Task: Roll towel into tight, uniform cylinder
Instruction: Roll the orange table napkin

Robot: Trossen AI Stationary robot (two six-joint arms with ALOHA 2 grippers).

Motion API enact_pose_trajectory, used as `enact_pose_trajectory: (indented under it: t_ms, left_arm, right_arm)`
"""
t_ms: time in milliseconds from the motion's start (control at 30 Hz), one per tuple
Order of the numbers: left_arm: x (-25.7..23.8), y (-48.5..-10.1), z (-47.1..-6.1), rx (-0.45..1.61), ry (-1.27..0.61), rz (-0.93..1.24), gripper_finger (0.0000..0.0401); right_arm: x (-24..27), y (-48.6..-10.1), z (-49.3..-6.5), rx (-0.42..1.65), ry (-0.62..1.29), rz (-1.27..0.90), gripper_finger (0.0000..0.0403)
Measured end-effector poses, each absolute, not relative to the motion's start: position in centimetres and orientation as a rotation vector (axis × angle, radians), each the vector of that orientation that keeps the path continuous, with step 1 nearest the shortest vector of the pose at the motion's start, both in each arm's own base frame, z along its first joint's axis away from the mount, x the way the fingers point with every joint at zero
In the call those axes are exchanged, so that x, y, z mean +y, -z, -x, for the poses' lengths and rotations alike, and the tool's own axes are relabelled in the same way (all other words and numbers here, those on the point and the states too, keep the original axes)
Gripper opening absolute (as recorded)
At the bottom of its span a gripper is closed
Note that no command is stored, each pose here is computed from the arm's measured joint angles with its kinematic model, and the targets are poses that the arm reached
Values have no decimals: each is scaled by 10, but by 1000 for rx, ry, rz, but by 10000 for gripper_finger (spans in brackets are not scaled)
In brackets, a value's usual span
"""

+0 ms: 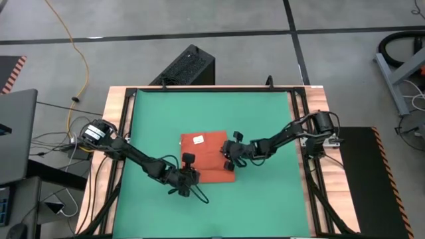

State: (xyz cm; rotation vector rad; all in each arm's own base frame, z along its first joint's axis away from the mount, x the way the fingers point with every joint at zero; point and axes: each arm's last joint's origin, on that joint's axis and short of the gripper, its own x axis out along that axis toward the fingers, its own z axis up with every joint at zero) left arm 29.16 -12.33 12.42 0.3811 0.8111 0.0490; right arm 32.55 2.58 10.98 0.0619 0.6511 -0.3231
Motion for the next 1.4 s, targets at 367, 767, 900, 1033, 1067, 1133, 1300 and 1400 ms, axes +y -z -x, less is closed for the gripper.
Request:
enact_pose_trajectory:
  t_ms: [367,767,900,1033,1067,1133,1300,1400]
  left_arm:
    - [-133,-121,-281,855,-67,-369,0]
    - [-141,-119,-272,876,-106,-381,0]
    - [-141,-120,-273,851,-110,-403,0]
    - [-142,-120,-273,849,-109,-401,0]
    - [-142,-120,-273,849,-108,-402,0]
    - [-142,-120,-273,849,-109,-402,0]
    - [-142,-120,-273,851,-108,-405,0]
    - [-142,-120,-273,853,-105,-405,0]
  right_arm:
    - [35,-106,-319,717,353,-116,97]
    - [41,-103,-315,750,366,-128,97]
    - [42,-112,-316,692,377,-80,97]
    - [48,-136,-310,630,394,-41,97]
    - [52,-144,-309,601,394,-30,97]
    - [63,-157,-304,553,387,-3,97]
    - [102,-181,-289,480,228,92,97]
    - [132,-177,-282,459,117,121,97]
